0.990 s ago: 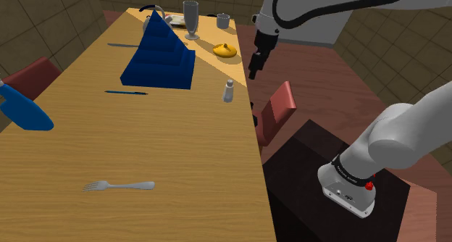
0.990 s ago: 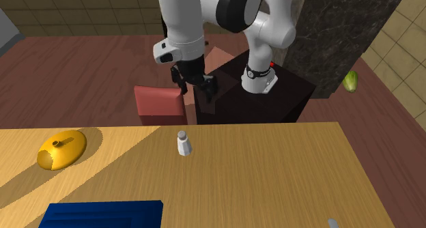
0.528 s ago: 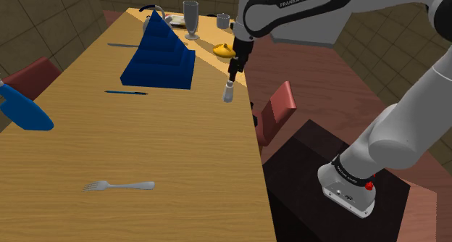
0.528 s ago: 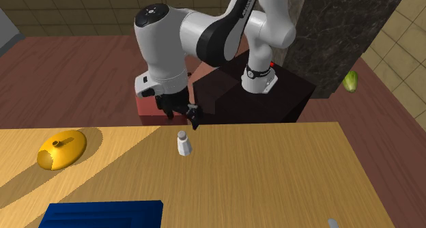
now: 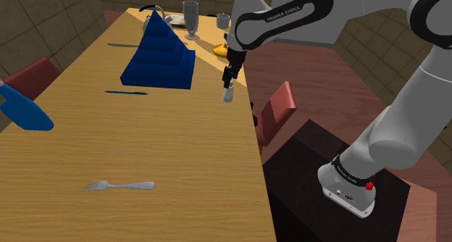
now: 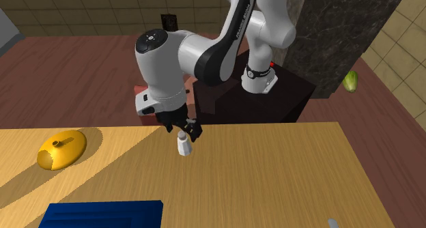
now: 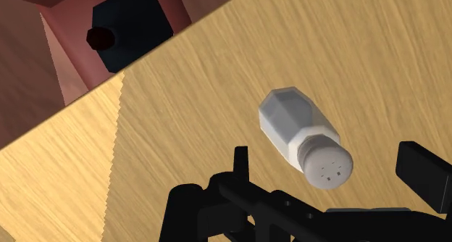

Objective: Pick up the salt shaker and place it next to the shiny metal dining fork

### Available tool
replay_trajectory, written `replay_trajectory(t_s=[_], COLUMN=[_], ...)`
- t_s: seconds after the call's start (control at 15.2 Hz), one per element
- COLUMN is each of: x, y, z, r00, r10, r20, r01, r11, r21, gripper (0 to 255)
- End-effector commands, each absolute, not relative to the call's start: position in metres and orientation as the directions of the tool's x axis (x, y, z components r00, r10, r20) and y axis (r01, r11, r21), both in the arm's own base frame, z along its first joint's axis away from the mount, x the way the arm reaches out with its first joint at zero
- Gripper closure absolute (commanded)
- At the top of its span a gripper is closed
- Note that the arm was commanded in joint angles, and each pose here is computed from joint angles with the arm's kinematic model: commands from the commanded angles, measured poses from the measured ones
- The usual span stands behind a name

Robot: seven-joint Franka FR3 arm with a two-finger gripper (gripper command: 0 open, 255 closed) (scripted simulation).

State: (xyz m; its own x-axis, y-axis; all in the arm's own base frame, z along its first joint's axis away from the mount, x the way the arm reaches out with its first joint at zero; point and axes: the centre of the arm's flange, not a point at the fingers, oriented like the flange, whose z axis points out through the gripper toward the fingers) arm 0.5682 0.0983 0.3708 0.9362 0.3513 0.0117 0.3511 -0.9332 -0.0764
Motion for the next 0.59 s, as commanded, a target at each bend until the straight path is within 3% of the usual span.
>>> replay_trajectory(t_s=[0.0, 0.46, 0.53], x=[0.5685, 0.5685, 0.5685], y=[0.0985, 0.0985, 0.0985], z=[0.3625, 0.3625, 0.3625], r00=[0.936, 0.936, 0.936], r10=[0.351, 0.351, 0.351], r20=[0.012, 0.012, 0.012], r01=[0.351, 0.351, 0.351], r11=[-0.933, -0.933, -0.933], r21=[-0.076, -0.076, -0.076], gripper=[0, 0, 255])
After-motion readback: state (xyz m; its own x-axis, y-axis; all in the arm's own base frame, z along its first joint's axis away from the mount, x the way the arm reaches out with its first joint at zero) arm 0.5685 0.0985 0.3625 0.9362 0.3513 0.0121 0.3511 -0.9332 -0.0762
